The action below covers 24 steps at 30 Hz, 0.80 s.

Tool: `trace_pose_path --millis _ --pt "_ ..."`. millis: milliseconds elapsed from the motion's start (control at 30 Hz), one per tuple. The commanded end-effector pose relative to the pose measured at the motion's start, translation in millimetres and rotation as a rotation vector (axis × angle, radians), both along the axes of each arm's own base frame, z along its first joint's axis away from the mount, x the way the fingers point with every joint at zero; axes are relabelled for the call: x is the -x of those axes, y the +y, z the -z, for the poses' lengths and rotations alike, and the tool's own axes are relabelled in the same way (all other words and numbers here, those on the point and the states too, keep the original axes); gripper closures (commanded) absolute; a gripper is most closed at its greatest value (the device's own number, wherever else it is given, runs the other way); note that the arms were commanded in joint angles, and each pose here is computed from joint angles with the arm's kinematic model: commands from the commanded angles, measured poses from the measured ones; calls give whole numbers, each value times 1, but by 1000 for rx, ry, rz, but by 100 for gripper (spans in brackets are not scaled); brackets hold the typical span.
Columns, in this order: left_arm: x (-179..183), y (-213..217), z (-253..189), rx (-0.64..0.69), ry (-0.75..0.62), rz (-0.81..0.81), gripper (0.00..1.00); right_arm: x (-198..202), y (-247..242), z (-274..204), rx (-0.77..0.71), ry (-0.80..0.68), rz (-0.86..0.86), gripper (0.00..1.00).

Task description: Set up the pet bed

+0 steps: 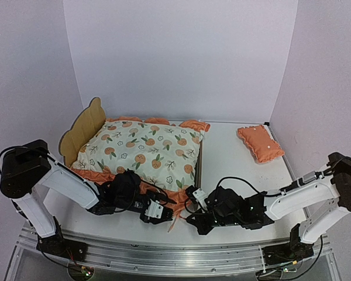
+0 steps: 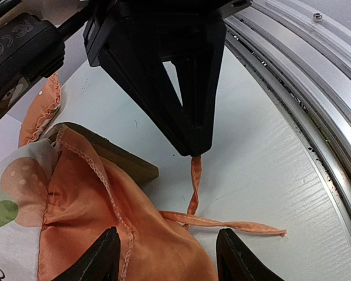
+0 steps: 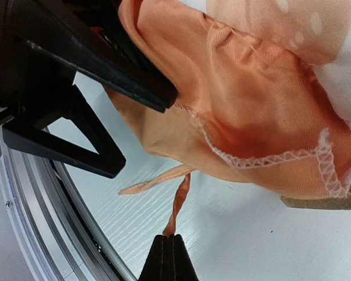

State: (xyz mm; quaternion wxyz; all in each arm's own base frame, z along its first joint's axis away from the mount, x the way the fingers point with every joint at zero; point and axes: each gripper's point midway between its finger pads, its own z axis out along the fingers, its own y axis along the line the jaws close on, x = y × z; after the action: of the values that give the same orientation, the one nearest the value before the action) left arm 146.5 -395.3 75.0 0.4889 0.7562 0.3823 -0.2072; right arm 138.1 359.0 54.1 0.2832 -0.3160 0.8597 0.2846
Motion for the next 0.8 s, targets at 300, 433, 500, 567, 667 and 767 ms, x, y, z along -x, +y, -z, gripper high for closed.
trace_pose_path --millis 300,433,500,567,667,767 --pt "-20 -25 -27 78 -63 -57 98 -5 3 -12 -21 -29 -2 100" --pt "-17 -26 -44 98 -7 -65 100 -7 3 -13 -23 -26 2 100" --pt "-19 -27 -56 119 11 -79 100 -8 3 -14 -23 -24 6 100" --pt "-23 -28 -72 145 17 -103 100 -9 2 -14 -19 -20 8 100" --pt "-29 -26 -93 174 21 -126 100 -9 2 -14 -15 -14 5 100" --pt "-38 -21 -112 213 21 -162 100 -9 4 -14 -14 -10 -3 100"
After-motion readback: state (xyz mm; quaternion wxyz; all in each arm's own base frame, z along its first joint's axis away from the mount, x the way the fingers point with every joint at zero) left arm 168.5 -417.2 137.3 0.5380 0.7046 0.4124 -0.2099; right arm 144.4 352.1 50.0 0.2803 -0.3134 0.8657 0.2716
